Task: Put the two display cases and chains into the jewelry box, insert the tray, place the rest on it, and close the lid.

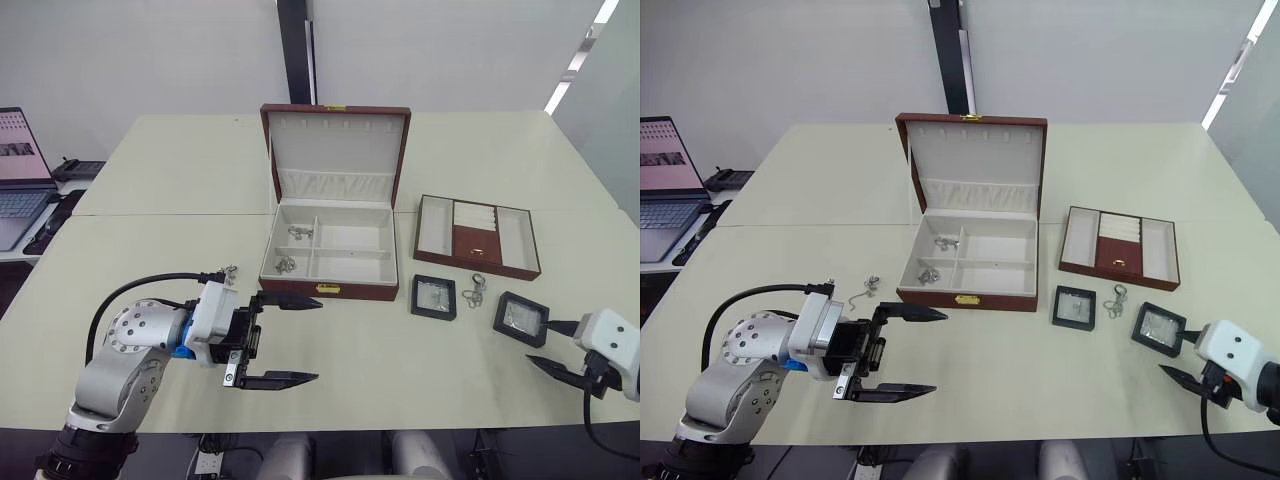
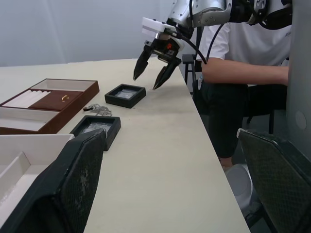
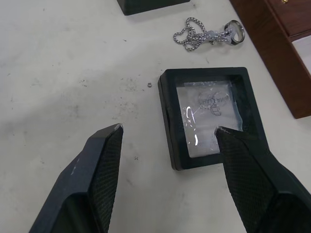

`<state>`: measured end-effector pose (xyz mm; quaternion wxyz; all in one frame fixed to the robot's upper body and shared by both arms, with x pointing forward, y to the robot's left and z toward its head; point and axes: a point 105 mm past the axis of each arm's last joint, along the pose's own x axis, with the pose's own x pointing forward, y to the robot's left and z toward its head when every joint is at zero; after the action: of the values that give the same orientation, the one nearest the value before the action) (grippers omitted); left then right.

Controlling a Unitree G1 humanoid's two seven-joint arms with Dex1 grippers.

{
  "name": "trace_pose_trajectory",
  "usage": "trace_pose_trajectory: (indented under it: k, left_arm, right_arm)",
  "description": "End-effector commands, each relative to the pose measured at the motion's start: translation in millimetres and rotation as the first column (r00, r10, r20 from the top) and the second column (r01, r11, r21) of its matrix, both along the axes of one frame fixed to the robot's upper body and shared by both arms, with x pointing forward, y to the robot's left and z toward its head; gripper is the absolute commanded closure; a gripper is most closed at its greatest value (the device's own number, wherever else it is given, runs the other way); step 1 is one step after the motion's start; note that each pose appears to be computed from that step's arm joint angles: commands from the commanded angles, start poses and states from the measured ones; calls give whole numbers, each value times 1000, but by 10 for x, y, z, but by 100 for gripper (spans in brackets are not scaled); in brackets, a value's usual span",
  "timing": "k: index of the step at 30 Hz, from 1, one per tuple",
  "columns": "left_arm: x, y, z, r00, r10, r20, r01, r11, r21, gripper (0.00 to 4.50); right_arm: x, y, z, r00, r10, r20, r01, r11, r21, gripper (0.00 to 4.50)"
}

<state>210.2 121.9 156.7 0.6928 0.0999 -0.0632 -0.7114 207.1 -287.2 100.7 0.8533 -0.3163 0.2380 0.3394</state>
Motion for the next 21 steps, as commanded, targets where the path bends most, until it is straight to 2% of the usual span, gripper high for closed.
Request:
trace_pose_trajectory:
  k: [1, 13, 16, 21]
  left_arm:
    - [-24, -20, 16, 1000, -21, 15, 21, 1000, -6, 0]
    - [-93, 50, -79, 1000, -18, 23, 18, 1000, 6, 0]
    - [-104, 60, -94, 1000, -15, 23, 15, 1000, 8, 0]
    - [-101, 75, -114, 1000, -11, 22, 11, 1000, 11, 0]
  right_arm:
    - [60, -1, 1, 999, 23, 23, -23, 999, -33, 129]
    - [171, -4, -128, 998, 54, 26, -53, 997, -49, 129]
    - [190, 3, -134, 998, 60, 30, -58, 997, -48, 188]
    - [211, 15, -153, 997, 64, 32, -62, 997, -45, 318]
